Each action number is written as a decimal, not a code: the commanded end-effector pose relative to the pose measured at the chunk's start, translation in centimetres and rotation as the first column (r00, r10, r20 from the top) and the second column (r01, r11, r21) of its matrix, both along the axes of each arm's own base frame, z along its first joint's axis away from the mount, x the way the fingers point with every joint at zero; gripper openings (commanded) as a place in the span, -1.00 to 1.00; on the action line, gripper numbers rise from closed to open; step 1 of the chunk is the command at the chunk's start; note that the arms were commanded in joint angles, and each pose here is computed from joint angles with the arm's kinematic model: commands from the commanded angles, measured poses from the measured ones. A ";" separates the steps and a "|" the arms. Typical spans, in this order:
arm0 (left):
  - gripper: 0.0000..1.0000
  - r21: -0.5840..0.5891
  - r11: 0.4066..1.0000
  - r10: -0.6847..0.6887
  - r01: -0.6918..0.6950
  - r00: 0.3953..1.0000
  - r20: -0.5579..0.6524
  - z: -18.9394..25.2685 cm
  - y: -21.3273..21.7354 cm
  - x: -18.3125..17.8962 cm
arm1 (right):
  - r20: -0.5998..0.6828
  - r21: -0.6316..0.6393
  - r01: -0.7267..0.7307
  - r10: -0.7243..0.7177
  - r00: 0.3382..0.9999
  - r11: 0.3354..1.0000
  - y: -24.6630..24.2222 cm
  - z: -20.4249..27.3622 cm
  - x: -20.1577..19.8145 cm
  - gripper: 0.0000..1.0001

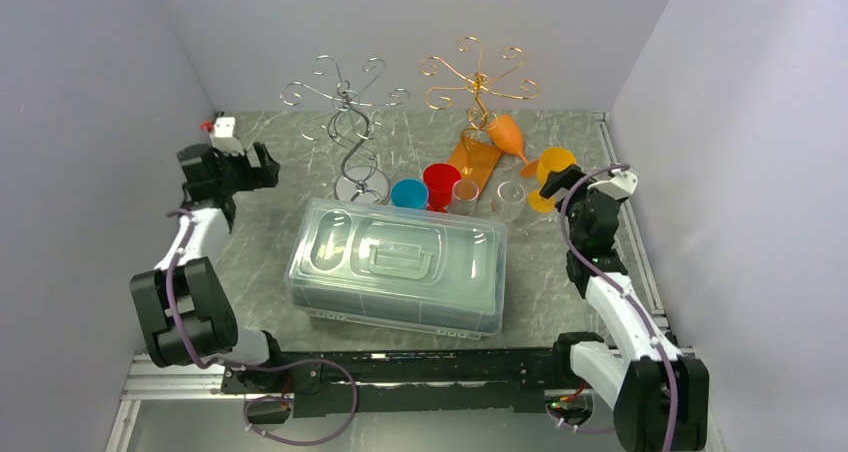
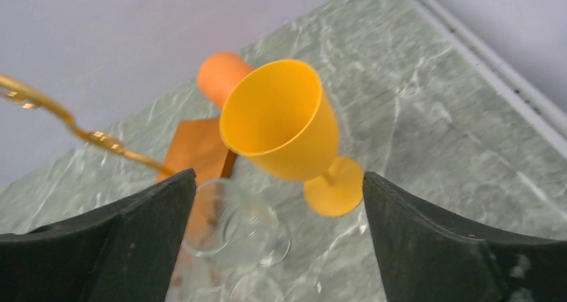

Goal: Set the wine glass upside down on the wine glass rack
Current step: Move the distractor to the center of the board.

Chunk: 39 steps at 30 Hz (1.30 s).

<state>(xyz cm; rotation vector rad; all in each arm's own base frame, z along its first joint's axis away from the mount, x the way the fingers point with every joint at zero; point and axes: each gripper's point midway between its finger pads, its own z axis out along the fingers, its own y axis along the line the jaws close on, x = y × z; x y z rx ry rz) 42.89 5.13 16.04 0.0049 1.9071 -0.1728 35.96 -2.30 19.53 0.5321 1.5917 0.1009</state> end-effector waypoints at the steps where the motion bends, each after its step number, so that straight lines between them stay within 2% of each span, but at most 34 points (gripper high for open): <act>1: 0.98 -0.148 0.988 0.002 -0.033 0.978 -0.207 1.1 0.9 -3.4 | -0.048 0.134 -0.169 0.177 0.983 0.976 3.6 1.7 -1.3 0.83; 3: 0.98 -0.195 0.979 0.010 -0.059 0.969 -0.246 2.8 2.0 -4.2 | -0.103 0.123 -0.155 0.168 0.980 0.980 3.7 1.9 -2.2 0.67; 7: 0.98 -0.221 0.975 -0.055 -0.013 0.952 -0.300 6.4 2.4 -6.2 | -0.243 0.027 -0.084 0.088 0.966 0.996 3.8 2.4 -4.5 0.55; 10: 0.98 -0.239 0.967 -0.163 0.085 0.930 -0.330 9.3 0.6 -8.1 | -0.351 -0.058 -0.059 0.035 0.936 0.997 4.8 2.1 -6.5 0.27; 14: 0.98 -0.236 0.932 -0.331 0.274 0.910 -0.252 13.8 -3.2 -11.7 | -0.474 -0.128 -0.061 -0.008 0.881 0.990 6.0 0.7 -9.1 -0.32; 16: 0.98 -0.184 0.918 -0.388 0.352 0.893 -0.228 15.3 -5.0 -13.6 | -0.508 -0.147 -0.081 -0.005 0.862 0.986 6.6 0.2 -10.2 -0.43; 22: 0.98 -0.124 0.820 -0.569 0.559 0.772 -0.282 15.1 -9.7 -19.1 | -0.561 -0.105 -0.187 0.097 0.822 0.977 9.2 -0.8 -12.2 -0.48; 27: 0.98 -0.106 0.699 -0.695 0.707 0.637 -0.333 13.9 -12.4 -23.0 | -0.597 -0.091 -0.241 0.141 0.790 0.966 10.4 -1.5 -14.1 -0.51; 32: 0.98 -0.089 0.594 -0.762 0.800 0.524 -0.379 12.9 -13.5 -26.4 | -0.619 -0.067 -0.302 0.197 0.760 0.951 11.8 -2.7 -15.5 -0.53; 37: 0.98 0.029 0.451 -0.792 0.892 0.415 -0.448 9.7 -13.7 -29.7 | -0.643 -0.072 -0.354 0.228 0.731 0.933 13.5 -3.5 -15.9 -0.57; 39: 0.98 0.057 0.417 -0.790 0.907 0.393 -0.472 8.9 -13.4 -30.5 | -0.650 -0.065 -0.370 0.242 0.720 0.927 14.2 -3.6 -16.0 -0.68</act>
